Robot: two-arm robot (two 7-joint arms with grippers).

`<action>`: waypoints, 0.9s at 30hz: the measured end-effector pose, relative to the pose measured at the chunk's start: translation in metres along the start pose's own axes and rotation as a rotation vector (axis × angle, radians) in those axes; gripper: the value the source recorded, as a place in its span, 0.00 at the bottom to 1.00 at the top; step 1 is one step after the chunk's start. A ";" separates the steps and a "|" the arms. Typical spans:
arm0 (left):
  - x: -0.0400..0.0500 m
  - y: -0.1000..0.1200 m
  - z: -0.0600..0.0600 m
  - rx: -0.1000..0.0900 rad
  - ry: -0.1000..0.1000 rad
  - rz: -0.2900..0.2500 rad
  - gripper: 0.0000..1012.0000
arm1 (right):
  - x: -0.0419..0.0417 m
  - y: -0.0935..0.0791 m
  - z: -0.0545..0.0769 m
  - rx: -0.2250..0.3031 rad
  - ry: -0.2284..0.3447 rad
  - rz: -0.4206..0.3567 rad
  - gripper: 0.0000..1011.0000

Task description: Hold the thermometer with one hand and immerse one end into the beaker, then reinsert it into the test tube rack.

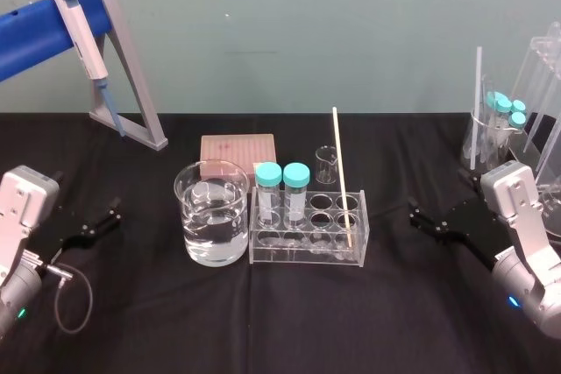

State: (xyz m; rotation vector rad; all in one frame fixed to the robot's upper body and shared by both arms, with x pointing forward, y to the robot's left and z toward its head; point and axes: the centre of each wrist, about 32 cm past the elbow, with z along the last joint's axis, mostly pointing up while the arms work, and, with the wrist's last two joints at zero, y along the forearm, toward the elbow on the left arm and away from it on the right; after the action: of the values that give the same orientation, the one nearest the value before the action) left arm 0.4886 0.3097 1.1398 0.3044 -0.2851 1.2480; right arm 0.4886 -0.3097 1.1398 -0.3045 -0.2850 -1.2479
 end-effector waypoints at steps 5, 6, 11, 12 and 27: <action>0.0000 0.000 0.000 0.000 0.000 0.000 0.99 | 0.0000 0.000 0.000 0.000 0.000 0.000 0.99; 0.0000 0.000 0.000 0.000 0.000 0.000 0.99 | 0.0000 0.000 0.000 0.000 0.000 0.000 0.99; 0.0000 0.000 0.000 0.000 0.000 0.000 0.99 | 0.0000 0.000 0.000 0.000 0.000 0.000 0.99; 0.0000 0.000 0.000 0.000 0.000 0.000 0.99 | 0.0000 0.000 0.000 0.000 0.000 0.000 0.99; 0.0000 0.000 0.000 0.000 0.000 0.000 0.99 | 0.0000 0.000 0.000 0.000 0.000 0.000 0.99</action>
State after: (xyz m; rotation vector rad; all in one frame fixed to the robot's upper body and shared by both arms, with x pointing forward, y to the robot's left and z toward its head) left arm 0.4886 0.3097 1.1398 0.3044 -0.2850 1.2480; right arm 0.4886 -0.3097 1.1398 -0.3045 -0.2850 -1.2479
